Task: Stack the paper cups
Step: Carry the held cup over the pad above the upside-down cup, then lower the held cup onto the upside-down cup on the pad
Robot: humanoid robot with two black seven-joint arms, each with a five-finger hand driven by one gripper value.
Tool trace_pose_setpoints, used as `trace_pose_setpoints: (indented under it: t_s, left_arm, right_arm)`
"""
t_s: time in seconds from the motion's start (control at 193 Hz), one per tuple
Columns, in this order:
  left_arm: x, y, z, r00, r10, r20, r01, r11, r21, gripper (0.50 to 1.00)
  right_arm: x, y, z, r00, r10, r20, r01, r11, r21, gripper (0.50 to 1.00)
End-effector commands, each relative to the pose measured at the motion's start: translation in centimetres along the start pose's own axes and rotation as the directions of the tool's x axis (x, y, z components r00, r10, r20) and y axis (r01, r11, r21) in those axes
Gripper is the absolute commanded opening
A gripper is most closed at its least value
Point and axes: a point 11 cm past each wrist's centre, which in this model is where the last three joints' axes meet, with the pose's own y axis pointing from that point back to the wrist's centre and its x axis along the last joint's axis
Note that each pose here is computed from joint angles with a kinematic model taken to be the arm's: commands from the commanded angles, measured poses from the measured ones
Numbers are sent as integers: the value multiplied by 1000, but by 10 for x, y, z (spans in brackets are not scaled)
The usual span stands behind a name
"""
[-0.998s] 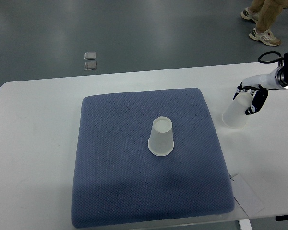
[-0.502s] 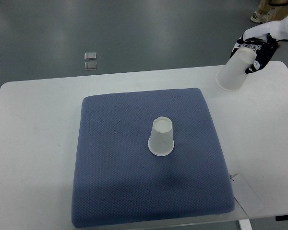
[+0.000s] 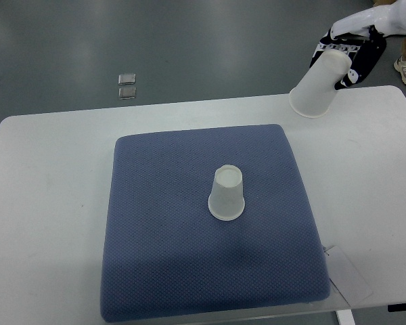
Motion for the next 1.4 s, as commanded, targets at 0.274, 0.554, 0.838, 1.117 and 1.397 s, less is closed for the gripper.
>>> trace_pose_setpoints:
  t_s: [0.274, 0.554, 0.838, 1.117, 1.397]
  left_arm:
    - [0, 0, 0, 1000, 0, -1, 0, 1000, 0, 1000]
    - [0, 0, 0, 1000, 0, 1, 0, 1000, 0, 1000]
    - [0, 0, 0, 1000, 0, 1, 0, 1000, 0, 1000]
    - [0, 0, 0, 1000, 0, -1, 0, 1000, 0, 1000]
    - [0, 0, 0, 1000, 0, 1, 0, 1000, 0, 1000]
  right_arm:
    - [-5, -18, -84, 988, -76, -135, 87, 993, 79, 682]
    - [-17, -27, -130, 971, -124, -204, 150, 982, 116, 684]
    - [-19, -22, -144, 965, -149, -214, 182, 972, 145, 686]
    - [-34, -22, -147, 955, -188, -229, 226, 962, 151, 686]
    - [-40, -27, -148, 959, -197, -202, 232, 958, 168, 682]
